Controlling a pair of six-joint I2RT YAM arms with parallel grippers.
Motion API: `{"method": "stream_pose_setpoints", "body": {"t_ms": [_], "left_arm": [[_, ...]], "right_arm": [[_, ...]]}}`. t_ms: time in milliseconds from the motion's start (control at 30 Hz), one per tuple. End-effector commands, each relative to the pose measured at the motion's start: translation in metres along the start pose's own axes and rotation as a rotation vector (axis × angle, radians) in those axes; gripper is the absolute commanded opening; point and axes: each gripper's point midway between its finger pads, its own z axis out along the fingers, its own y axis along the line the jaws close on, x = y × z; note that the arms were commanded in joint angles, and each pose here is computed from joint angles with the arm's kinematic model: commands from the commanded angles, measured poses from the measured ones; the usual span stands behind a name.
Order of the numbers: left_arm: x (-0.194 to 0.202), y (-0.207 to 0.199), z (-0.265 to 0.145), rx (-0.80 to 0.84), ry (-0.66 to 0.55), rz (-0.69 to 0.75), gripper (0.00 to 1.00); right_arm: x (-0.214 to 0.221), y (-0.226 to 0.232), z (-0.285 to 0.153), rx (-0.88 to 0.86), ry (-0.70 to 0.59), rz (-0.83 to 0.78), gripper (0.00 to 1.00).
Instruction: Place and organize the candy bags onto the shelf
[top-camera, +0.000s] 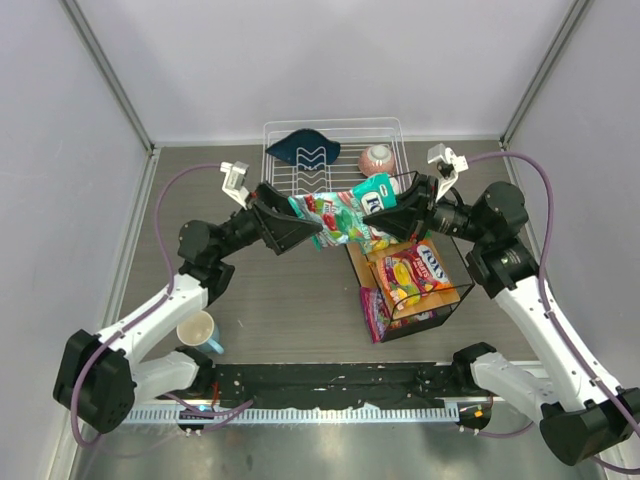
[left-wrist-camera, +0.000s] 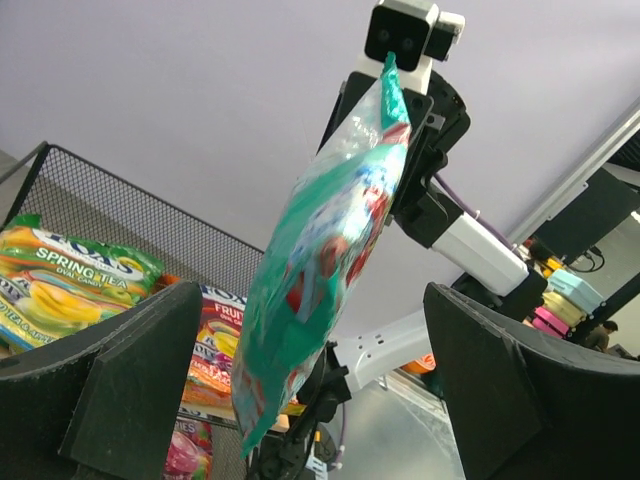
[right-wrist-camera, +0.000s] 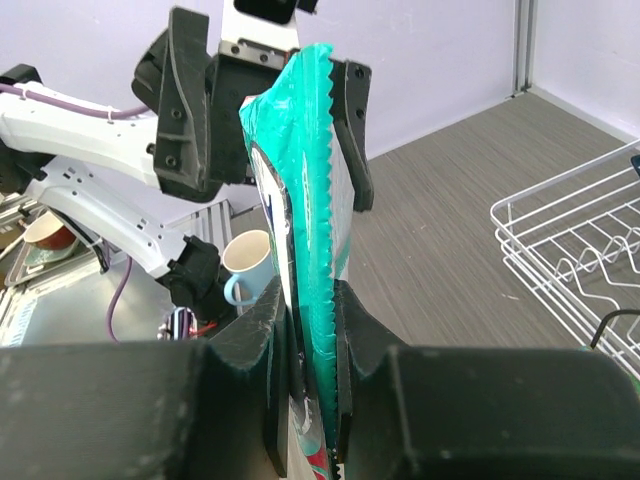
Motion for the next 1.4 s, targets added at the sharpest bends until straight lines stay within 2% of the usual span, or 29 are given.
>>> {"method": "stream_pose_setpoints", "body": {"t_ms": [0, 267, 367, 467, 767, 800, 867, 900, 933, 967, 1000, 1033, 1100, 1133, 1167, 1200, 1267, 1367], "left_arm": [[-0.004, -0.018, -0.002, 0.081, -0.021, 0.041, 0.96], [-0.018, -0.025, 0.011, 0.107, -0.048, 0.046, 0.86], [-0.016, -0.029, 0.02, 0.134, -0.029, 0.042, 0.73], [-0.015, -0.028, 0.025, 0.145, -0.021, 0.037, 0.66], [-0.012, -0.03, 0.027, 0.167, -0.021, 0.037, 0.28], [-0.011, -0.03, 0.027, 0.167, -0.019, 0.038, 0.19], [-0.011, -0.029, 0.027, 0.164, -0.021, 0.036, 0.09], [-0.011, -0.028, 0.026, 0.164, -0.021, 0.036, 0.01], [-0.011, -0.028, 0.026, 0.162, -0.025, 0.035, 0.0], [-0.011, -0.027, 0.026, 0.157, -0.029, 0.033, 0.0], [-0.012, -0.027, 0.025, 0.155, -0.035, 0.033, 0.0], [-0.011, -0.026, 0.025, 0.151, -0.038, 0.033, 0.0], [-0.014, -0.023, 0.025, 0.138, -0.059, 0.034, 0.0], [-0.013, -0.021, 0.024, 0.128, -0.063, 0.032, 0.01], [-0.014, -0.017, 0.024, 0.113, -0.074, 0.029, 0.0], [-0.014, -0.013, 0.024, 0.094, -0.075, 0.018, 0.0], [-0.013, -0.008, 0.024, 0.074, -0.083, 0.015, 0.0], [-0.015, 0.002, 0.022, 0.032, -0.106, 0.002, 0.0]], "right_arm": [[-0.028, 0.011, 0.003, -0.043, -0.093, -0.056, 0.01], [-0.029, 0.01, 0.006, -0.061, -0.1, -0.037, 0.01], [-0.03, 0.011, 0.007, -0.065, -0.106, -0.034, 0.01], [-0.032, 0.011, 0.007, -0.066, -0.11, -0.029, 0.01], [-0.032, 0.01, 0.007, -0.059, -0.114, -0.026, 0.01], [-0.031, 0.009, 0.007, -0.057, -0.113, -0.023, 0.01], [-0.031, 0.009, 0.008, -0.055, -0.113, -0.025, 0.01], [-0.029, 0.008, 0.008, -0.055, -0.112, -0.021, 0.01], [-0.029, 0.008, 0.008, -0.053, -0.112, -0.021, 0.01], [-0.028, 0.006, 0.007, -0.041, -0.11, -0.02, 0.04], [-0.029, 0.005, 0.007, -0.03, -0.11, -0.026, 0.13], [-0.029, 0.003, 0.006, -0.014, -0.106, -0.034, 0.27], [-0.033, -0.008, 0.001, 0.081, -0.106, -0.059, 0.39], [-0.035, -0.014, -0.002, 0.133, -0.109, -0.068, 0.48], [-0.033, -0.022, -0.007, 0.198, -0.087, -0.073, 0.53], [-0.041, -0.035, -0.016, 0.317, -0.121, -0.082, 0.57], [-0.046, -0.048, -0.029, 0.439, -0.128, -0.086, 0.62], [-0.059, -0.062, -0.053, 0.61, -0.183, -0.109, 0.66]]}}
